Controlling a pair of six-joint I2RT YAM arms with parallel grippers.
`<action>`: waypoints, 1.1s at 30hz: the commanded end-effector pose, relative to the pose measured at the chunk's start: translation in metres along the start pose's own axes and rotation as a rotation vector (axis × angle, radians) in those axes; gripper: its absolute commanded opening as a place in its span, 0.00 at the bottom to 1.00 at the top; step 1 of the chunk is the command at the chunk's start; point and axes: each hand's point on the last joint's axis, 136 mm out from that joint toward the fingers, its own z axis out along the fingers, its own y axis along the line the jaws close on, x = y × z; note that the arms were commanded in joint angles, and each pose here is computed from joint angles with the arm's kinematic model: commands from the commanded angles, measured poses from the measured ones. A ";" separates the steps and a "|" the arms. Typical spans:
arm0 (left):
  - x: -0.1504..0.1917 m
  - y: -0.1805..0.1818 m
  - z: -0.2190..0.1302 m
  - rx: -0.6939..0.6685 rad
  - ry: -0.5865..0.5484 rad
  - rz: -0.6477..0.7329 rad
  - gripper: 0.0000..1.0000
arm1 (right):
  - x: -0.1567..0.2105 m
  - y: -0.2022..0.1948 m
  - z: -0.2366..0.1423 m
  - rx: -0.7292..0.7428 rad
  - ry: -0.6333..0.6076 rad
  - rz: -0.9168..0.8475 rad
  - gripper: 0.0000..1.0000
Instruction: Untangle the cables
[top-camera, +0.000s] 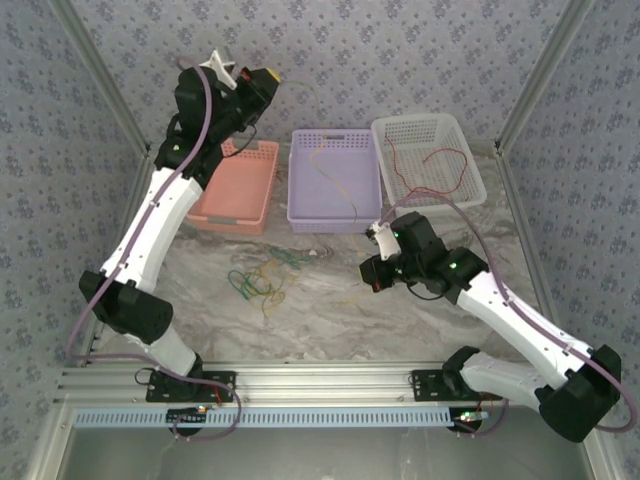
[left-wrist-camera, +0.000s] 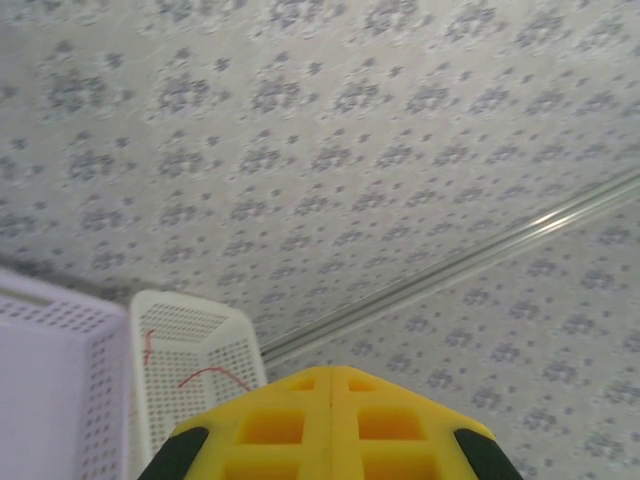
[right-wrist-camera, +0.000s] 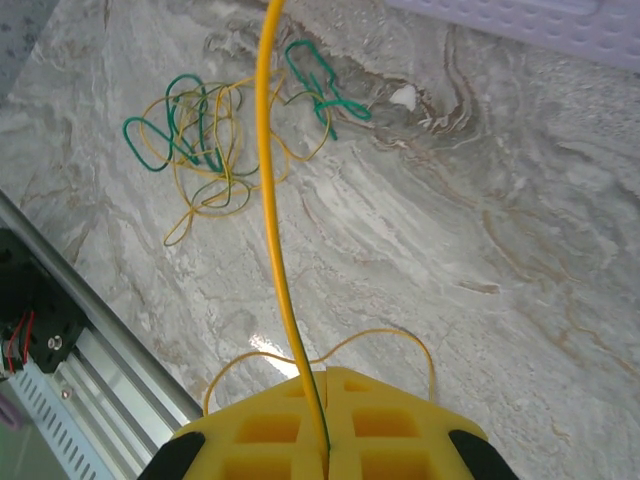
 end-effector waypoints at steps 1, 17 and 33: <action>-0.012 -0.011 0.009 0.098 0.008 -0.037 0.00 | -0.023 0.014 -0.006 -0.023 -0.067 -0.033 0.00; -0.063 -0.024 0.052 0.366 -0.224 -0.140 0.00 | -0.206 -0.003 -0.055 0.008 -0.361 -0.066 0.00; -0.020 0.118 0.175 0.178 -0.124 -0.141 0.00 | -0.243 -0.116 0.069 0.010 -0.265 0.099 0.00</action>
